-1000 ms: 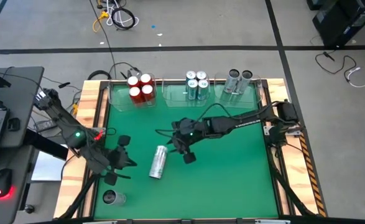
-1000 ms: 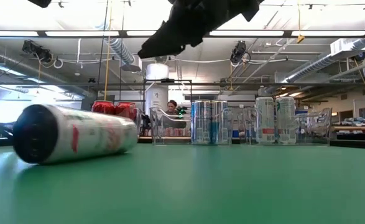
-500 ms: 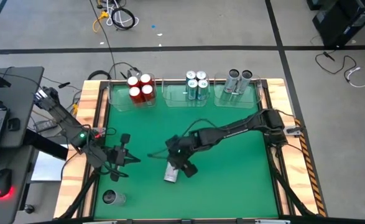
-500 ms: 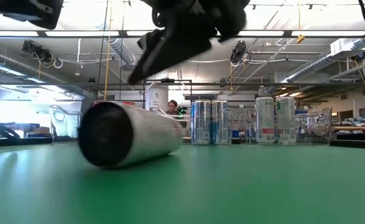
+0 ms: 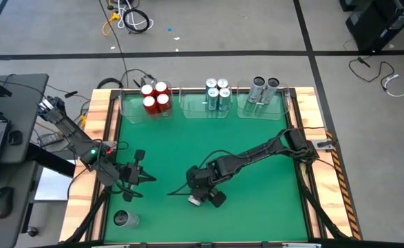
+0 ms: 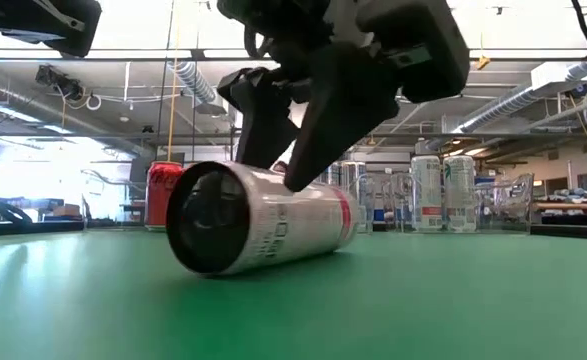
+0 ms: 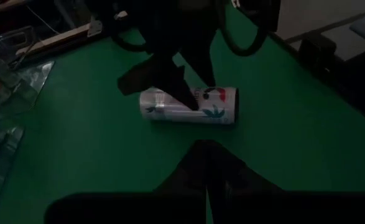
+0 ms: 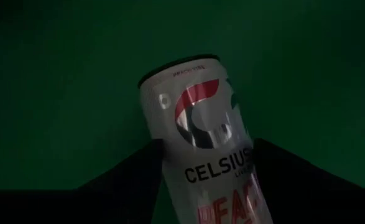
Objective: Sort soda cans
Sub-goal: Put the white soda can into the transparent right bin
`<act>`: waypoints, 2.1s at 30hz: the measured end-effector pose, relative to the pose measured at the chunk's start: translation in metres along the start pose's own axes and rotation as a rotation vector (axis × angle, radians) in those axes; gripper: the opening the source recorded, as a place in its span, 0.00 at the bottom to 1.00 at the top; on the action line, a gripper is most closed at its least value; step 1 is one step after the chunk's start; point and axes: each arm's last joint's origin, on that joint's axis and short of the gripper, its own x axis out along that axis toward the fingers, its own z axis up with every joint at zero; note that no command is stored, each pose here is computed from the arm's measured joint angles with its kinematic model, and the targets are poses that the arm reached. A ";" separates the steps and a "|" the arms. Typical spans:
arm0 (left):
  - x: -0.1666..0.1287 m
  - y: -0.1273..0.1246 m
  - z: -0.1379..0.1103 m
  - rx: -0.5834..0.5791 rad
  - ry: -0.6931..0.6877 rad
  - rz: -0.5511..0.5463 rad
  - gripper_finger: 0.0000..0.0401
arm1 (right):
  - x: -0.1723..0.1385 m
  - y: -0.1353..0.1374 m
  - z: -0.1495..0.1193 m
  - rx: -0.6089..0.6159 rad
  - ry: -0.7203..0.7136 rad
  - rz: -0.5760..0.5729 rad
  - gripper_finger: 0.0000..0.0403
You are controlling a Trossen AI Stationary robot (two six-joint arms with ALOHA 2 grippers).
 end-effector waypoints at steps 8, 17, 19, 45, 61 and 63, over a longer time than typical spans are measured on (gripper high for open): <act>0.000 -0.001 0.001 0.000 -0.008 -0.017 0.00 | -0.030 -0.011 0.025 0.260 -0.068 -0.069 0.62; 0.000 -0.001 0.000 0.007 -0.003 -0.020 0.00 | -0.035 -0.003 0.037 0.268 -0.124 -0.034 0.74; 0.000 -0.001 0.000 0.007 -0.003 -0.020 0.00 | -0.030 0.000 0.035 0.219 -0.115 -0.033 0.75; 0.001 -0.002 0.000 0.011 0.001 -0.020 0.00 | 0.027 -0.017 0.015 0.132 -0.052 -0.079 0.76; 0.002 -0.002 0.000 0.009 -0.001 -0.019 0.00 | 0.033 -0.029 0.009 0.104 0.067 -0.165 0.61; 0.001 -0.001 0.001 0.007 -0.005 -0.012 0.00 | 0.025 -0.034 0.018 0.105 0.042 -0.202 0.61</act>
